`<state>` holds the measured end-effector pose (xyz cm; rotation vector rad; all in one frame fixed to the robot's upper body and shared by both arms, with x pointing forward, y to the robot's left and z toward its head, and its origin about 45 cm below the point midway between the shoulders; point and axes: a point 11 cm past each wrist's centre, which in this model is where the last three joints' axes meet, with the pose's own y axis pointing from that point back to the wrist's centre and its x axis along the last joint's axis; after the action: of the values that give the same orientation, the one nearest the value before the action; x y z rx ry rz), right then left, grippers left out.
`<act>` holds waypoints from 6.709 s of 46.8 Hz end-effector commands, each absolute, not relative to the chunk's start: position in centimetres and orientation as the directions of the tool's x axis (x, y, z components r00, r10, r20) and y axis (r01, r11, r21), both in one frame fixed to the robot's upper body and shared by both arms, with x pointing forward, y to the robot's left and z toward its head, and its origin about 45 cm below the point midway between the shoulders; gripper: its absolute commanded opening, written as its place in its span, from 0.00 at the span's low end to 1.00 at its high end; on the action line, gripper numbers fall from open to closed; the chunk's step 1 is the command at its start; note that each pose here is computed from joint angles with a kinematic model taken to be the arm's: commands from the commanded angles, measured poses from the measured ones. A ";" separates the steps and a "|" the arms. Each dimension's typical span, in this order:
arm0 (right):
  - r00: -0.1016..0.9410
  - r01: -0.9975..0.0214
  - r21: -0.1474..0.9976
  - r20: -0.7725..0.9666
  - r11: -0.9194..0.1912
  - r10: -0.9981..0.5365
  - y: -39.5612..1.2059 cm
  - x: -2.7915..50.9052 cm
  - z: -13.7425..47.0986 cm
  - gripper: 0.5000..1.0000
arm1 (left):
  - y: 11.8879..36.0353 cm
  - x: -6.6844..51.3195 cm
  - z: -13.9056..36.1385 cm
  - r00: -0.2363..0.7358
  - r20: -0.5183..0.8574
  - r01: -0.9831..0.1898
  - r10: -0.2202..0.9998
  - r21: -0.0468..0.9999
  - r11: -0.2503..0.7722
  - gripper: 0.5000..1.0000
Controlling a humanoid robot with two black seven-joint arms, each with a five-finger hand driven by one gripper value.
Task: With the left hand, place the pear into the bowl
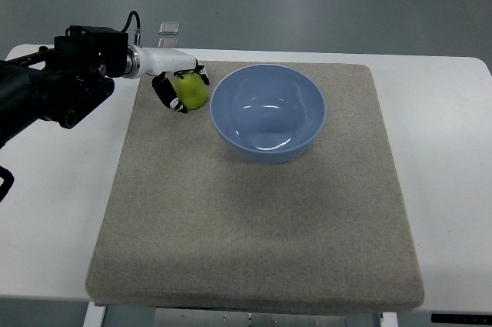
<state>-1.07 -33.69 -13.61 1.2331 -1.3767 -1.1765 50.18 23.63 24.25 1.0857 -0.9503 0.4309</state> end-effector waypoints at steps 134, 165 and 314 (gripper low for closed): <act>-0.080 -0.122 0.992 0.034 0.043 -0.996 -33.7 -1.1 -13.6 0.85 | 12.2 44.2 32.6 0.454 0.851 -0.457 -0.263 0.476 0.752 0.00; -0.080 -0.122 0.992 0.034 0.043 -0.996 -33.7 -1.1 -13.6 0.85 | 12.4 44.0 31.2 0.480 0.833 -0.446 -0.274 0.501 0.742 0.97; -0.080 -0.122 0.992 0.034 0.043 -0.996 -33.7 -1.1 -13.6 0.85 | 32.8 47.8 25.6 0.383 -0.493 -0.837 0.781 0.172 0.519 0.99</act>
<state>-1.06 -33.70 -13.61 1.2330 -1.3772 -1.1766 47.85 32.52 25.39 -0.1032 0.5669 1.0296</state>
